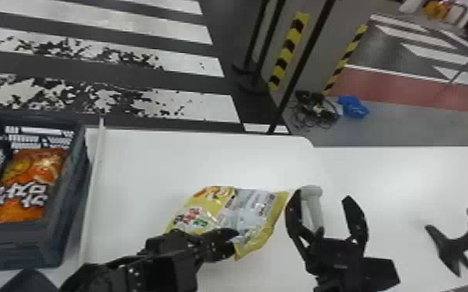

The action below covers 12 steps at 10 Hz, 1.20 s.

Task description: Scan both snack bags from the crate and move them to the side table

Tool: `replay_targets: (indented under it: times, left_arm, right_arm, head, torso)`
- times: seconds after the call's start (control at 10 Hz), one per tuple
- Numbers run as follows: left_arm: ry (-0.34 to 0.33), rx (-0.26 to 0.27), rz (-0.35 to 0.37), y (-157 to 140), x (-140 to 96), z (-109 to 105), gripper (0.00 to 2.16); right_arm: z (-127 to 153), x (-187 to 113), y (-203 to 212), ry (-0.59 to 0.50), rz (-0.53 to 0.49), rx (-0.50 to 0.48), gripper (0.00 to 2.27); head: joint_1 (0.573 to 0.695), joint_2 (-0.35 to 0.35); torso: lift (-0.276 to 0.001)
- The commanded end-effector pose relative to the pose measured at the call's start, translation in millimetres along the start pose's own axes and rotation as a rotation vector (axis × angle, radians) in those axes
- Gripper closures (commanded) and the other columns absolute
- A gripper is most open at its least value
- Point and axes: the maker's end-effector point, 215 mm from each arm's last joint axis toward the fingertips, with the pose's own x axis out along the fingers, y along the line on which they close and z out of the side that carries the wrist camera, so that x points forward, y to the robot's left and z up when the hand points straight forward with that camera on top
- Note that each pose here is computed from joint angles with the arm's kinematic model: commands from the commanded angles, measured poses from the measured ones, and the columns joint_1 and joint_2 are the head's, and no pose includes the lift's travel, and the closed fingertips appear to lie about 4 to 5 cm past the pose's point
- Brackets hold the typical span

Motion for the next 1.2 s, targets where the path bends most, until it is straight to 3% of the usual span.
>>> replay_targets:
  times: [0.0, 0.1, 0.3, 0.5, 0.8, 0.9, 1.1]
  left_arm:
    - [0.014, 0.011, -0.036, -23.1, 20.0, -6.1, 0.75]
    - [0.014, 0.007, -0.037, -31.1, 26.9, -5.0, 0.00]
    - [0.013, 0.012, 0.018, -18.8, 28.5, -3.8, 0.03]
    - [0.000, -0.011, 0.079, 3.7, 15.4, -0.4, 0.03]
    - [-0.128, -0.160, 0.247, 67.6, -21.7, 35.7, 0.03]
    - [-0.165, -0.219, 0.303, 87.4, -42.0, 38.7, 0.03]
    - [-0.208, -0.276, 0.447, 132.9, -93.8, 39.2, 0.03]
  right_arm:
    - [0.4, -0.7, -0.1, 0.000, 0.000, 0.000, 0.07]
    - [0.4, -0.8, 1.5, 0.000, 0.002, 0.002, 0.07]
    - [0.3, -0.9, 3.9, 0.001, 0.005, 0.006, 0.07]
    - [-1.4, -1.2, 4.6, 0.005, 0.006, 0.006, 0.07]
    - [-1.7, -3.3, 4.4, 0.007, 0.007, 0.005, 0.07]
    - [-2.5, -3.6, 5.1, 0.008, 0.008, 0.006, 0.07]
    - [-3.5, -4.8, 5.0, 0.011, 0.009, 0.005, 0.07]
  head:
    - [0.695, -0.350]
    - [0.695, -0.350]
    - [0.695, -0.350]
    - [0.695, -0.350]
    - [0.695, -0.350]
    - [0.695, -0.350]
    - [0.695, -0.350]
  torso:
    - [-0.099]
    - [-0.099]
    - [-0.099]
    - [-0.099]
    - [-0.099]
    - [-0.099]
    - [-0.099]
